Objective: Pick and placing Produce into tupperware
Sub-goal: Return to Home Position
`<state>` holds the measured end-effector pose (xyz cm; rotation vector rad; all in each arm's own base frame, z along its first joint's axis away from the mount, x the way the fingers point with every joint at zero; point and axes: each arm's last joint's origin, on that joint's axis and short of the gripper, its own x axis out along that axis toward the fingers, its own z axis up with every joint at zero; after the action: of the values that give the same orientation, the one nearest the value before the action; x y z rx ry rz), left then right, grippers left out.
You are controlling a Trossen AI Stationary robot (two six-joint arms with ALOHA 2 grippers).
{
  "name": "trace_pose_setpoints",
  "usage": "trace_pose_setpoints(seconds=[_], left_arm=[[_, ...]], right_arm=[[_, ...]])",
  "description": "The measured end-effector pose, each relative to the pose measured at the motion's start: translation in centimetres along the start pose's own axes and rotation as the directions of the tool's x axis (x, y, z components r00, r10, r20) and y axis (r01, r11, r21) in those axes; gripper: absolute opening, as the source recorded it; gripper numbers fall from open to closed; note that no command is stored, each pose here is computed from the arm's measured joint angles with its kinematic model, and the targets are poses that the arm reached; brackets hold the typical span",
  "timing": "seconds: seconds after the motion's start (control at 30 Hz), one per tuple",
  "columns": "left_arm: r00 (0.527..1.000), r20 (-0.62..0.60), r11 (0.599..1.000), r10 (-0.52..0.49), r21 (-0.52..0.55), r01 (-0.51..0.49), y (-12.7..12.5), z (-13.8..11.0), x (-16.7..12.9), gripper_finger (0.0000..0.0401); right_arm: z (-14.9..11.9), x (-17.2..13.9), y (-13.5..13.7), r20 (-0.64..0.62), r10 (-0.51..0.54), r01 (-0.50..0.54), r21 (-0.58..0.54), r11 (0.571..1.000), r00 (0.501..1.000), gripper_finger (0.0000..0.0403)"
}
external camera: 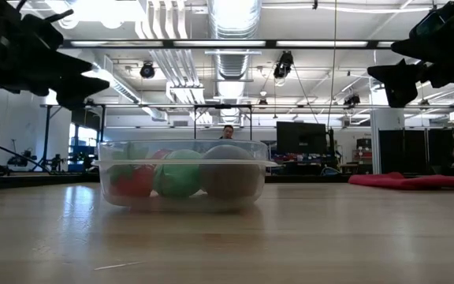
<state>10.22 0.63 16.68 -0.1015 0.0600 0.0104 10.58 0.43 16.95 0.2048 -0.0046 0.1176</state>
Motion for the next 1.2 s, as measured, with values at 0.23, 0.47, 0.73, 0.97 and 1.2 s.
trace_pose_setpoints(seconds=[0.23, 0.47, 0.73, 0.97, 1.2], left_arm=[[0.989, 0.016, 0.987, 0.148, 0.053, -0.148, 0.4, 0.2, 0.0, 0.0255], [0.994, 0.028, 0.987, 0.109, 0.115, -0.111, 0.2, 1.0, -0.2, 0.0255], [1.000, -0.014, 0.995, 0.005, 0.101, -0.004, -0.1, 0.6, -0.3, 0.0255], [0.999, 0.037, 0.994, -0.001, 0.105, -0.003, -0.1, 1.0, -0.4, 0.0255], [0.999, 0.037, 0.994, -0.001, 0.106, -0.003, -0.1, 1.0, -0.4, 0.0255]], right_arm=[[0.0, 0.0, 0.0, 0.000, 0.000, 0.000, -0.002, 1.000, 1.000, 0.0244], [0.0, 0.0, 0.0, 0.000, 0.000, 0.000, -0.003, 1.000, 1.000, 0.0246], [0.0, 0.0, -0.1, 0.005, -0.029, 0.030, -0.023, 0.999, 1.000, 0.0244], [0.0, 0.0, -0.1, 0.005, -0.028, 0.028, -0.023, 0.999, 1.000, 0.0249], [0.0, 0.0, -0.1, 0.005, -0.027, 0.027, -0.023, 0.999, 1.000, 0.0245]])
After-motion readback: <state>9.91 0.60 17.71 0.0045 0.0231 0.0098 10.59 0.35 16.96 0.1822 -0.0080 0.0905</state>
